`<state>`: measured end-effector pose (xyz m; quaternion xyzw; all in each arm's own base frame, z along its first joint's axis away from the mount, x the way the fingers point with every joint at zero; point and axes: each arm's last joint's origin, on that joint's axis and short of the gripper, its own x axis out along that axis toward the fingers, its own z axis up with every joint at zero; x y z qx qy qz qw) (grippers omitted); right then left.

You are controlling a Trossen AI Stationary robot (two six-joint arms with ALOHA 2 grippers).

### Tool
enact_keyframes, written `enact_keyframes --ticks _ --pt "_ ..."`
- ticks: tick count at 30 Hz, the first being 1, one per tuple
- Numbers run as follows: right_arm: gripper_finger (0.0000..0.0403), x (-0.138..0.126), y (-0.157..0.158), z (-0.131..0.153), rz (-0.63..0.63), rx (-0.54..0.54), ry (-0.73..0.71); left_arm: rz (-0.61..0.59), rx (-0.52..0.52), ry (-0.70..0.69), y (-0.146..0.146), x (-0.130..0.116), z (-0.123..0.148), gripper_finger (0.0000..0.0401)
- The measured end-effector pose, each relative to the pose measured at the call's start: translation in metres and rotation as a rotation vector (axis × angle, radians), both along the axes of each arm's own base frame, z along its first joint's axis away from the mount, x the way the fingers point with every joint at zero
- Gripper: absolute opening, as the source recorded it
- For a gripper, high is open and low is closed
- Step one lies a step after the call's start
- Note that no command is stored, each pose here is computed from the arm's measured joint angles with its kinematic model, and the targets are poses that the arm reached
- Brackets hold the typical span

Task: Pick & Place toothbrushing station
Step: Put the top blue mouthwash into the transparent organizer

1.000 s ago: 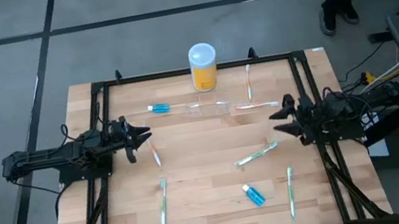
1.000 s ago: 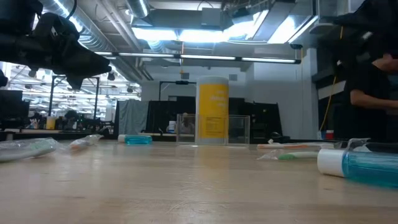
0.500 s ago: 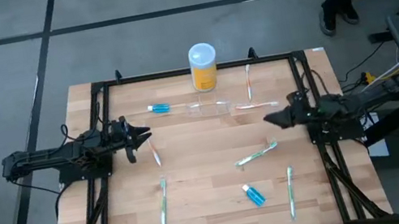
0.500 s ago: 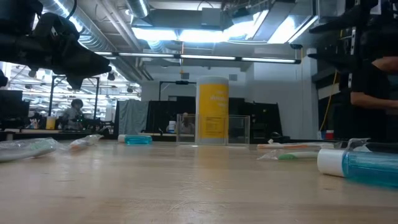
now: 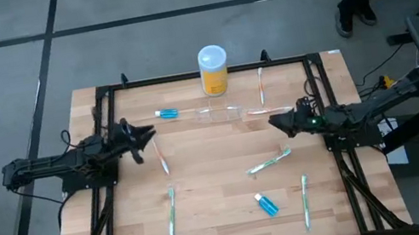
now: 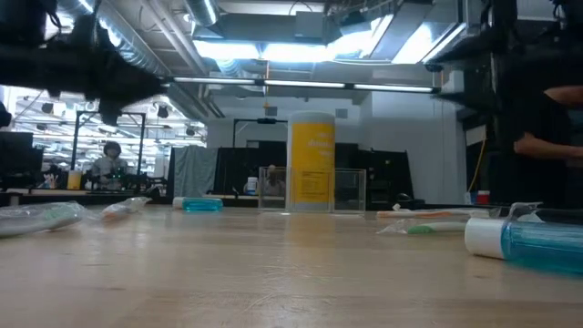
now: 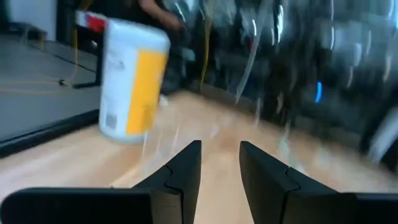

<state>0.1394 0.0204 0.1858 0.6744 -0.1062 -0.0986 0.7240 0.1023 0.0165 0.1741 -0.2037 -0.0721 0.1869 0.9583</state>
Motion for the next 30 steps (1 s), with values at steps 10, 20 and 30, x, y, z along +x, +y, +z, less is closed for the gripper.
enact_keyframes --ticks 10,20,30 --pt "0.022 -0.012 0.003 0.129 -0.311 -0.758 -0.664 -0.01 -0.519 -0.636 0.003 -0.011 0.034 0.0106" --pt "0.022 0.009 0.012 0.235 -0.067 -1.065 -0.347 -0.398 -0.227 -0.655 -0.01 -0.022 0.093 0.0106" --pt "0.022 -0.032 -0.004 0.299 0.138 -0.936 0.234 0.261 -0.061 0.432 0.006 0.003 0.167 0.0106"
